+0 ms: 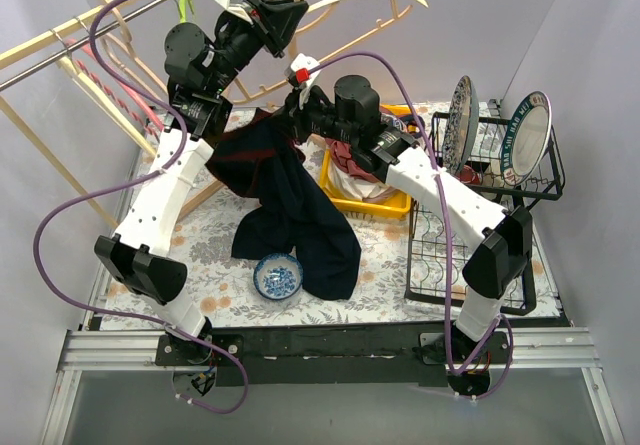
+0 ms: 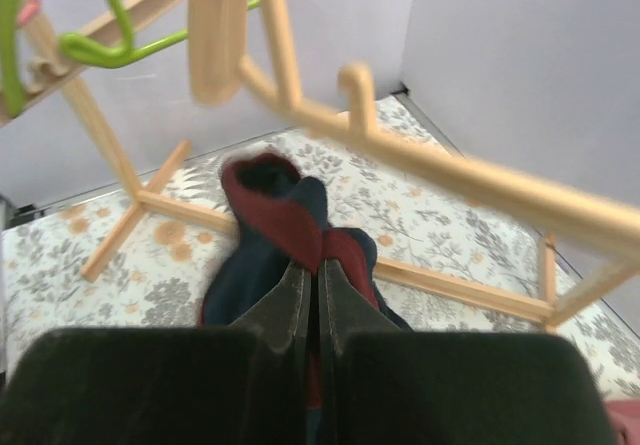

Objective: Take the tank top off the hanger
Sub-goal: Remove the tank top from the hanger, then place the tank top in the bin, then place the hanger at the clothesline.

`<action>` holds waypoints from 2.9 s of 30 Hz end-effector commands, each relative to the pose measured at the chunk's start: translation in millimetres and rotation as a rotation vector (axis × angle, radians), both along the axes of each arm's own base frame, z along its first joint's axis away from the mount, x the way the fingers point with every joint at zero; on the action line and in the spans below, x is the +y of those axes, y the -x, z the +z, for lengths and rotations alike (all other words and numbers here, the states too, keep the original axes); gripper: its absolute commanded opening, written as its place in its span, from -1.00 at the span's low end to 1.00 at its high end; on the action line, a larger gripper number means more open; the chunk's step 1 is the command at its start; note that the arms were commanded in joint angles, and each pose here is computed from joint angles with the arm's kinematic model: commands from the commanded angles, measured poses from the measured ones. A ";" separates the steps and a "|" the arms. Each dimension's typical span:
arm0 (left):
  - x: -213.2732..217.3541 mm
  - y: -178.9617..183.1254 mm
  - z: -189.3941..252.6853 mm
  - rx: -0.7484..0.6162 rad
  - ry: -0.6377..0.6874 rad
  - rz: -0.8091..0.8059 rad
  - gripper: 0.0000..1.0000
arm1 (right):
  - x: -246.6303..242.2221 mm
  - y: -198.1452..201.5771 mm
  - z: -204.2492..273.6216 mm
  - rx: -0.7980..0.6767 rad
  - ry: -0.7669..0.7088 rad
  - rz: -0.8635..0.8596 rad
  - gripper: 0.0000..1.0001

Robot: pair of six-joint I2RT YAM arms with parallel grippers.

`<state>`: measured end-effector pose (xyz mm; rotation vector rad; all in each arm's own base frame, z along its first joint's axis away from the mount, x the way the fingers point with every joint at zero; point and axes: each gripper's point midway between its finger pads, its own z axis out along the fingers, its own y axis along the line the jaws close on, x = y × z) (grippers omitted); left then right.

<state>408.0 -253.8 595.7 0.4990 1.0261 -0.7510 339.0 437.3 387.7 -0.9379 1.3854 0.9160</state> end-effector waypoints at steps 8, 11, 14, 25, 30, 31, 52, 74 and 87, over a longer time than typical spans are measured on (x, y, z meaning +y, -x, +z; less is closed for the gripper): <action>43.1 78.0 119.7 -0.055 0.440 -0.134 -1.00 | -79.4 -19.7 91.3 -0.116 -0.149 -0.359 -0.97; 52.3 94.3 134.8 -0.041 0.478 -0.145 -1.00 | -111.6 -6.7 112.4 -0.158 -0.197 -0.441 -0.97; 67.2 120.9 151.0 -0.063 0.525 -0.150 -1.00 | -138.0 7.4 124.7 -0.209 -0.253 -0.491 -0.97; 110.7 214.0 187.3 -0.141 0.575 -0.144 -1.00 | -192.7 -7.9 225.5 -0.445 -0.405 -0.652 -0.97; 126.9 271.5 193.0 -0.211 0.547 -0.167 -1.00 | -211.7 -35.2 278.5 -0.559 -0.476 -0.651 -0.97; 124.6 271.2 187.8 -0.202 0.533 -0.171 -1.00 | -206.8 -49.8 277.1 -0.561 -0.470 -0.653 -0.97; 117.9 305.4 134.3 -0.184 0.287 -0.141 -1.00 | -192.3 -156.2 123.3 -0.365 -0.280 -0.668 -0.97; 91.6 295.2 80.3 -0.061 0.086 -0.206 -1.00 | -171.6 -105.3 17.7 0.010 0.153 -0.540 0.59; 88.8 267.0 35.1 0.061 -0.034 -0.124 -1.00 | -231.0 -3.2 136.3 -0.073 -0.033 -0.478 0.81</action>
